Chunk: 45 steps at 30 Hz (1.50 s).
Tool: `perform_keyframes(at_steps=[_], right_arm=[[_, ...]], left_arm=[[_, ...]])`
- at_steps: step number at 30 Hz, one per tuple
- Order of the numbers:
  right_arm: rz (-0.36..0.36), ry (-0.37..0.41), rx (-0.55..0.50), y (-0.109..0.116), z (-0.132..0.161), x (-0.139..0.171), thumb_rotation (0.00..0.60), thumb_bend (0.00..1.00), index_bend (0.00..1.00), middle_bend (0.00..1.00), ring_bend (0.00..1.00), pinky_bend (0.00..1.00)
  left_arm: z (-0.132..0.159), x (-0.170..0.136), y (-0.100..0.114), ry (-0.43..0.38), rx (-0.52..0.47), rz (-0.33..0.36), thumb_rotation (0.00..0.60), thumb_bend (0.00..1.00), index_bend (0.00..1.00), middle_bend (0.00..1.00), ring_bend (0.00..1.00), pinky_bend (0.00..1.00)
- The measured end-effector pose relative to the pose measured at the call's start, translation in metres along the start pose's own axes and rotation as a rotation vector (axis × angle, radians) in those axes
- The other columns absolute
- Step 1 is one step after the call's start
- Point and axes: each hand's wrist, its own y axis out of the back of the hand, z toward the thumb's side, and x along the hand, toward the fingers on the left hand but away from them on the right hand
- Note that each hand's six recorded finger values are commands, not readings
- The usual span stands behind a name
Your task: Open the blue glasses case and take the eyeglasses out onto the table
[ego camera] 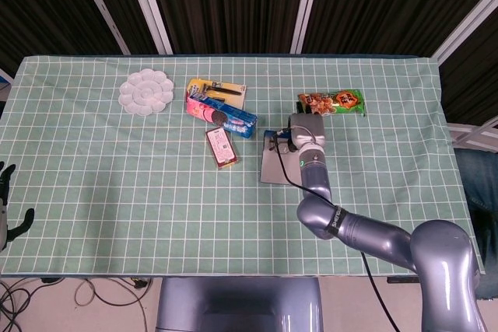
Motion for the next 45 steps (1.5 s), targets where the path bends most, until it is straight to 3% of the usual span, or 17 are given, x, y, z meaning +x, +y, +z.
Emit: perform_keyframes(at_steps=[11,23,34,45], right_arm=[[-0.137,0.052,0.034,0.01,0.009,0.01,0.6,0.54,0.56,0.0,0.0,0.2],[-0.154,0.109,0.061,0.002,0.021,0.023,0.6,0.54,0.57,0.0,0.0,0.2],[-0.157,0.096,0.066,0.002,0.019,0.018,0.6,0.54,0.57,0.0,0.0,0.2],[-0.204,0.056,0.043,0.024,-0.007,0.005,0.6,0.54,0.57,0.0,0.0,0.2]], left_arm=[[0.0,0.0,0.0,0.003,0.002,0.003,0.6,0.33,0.05,0.0,0.0,0.0],[-0.001,0.0,0.001,0.004,0.002,0.006,0.6,0.33,0.05,0.0,0.0,0.0],[-0.001,0.0,0.001,0.004,0.003,0.005,0.6,0.33,0.05,0.0,0.0,0.0],[-0.001,0.0,0.001,0.005,0.005,0.005,0.6,0.33,0.05,0.0,0.0,0.0]])
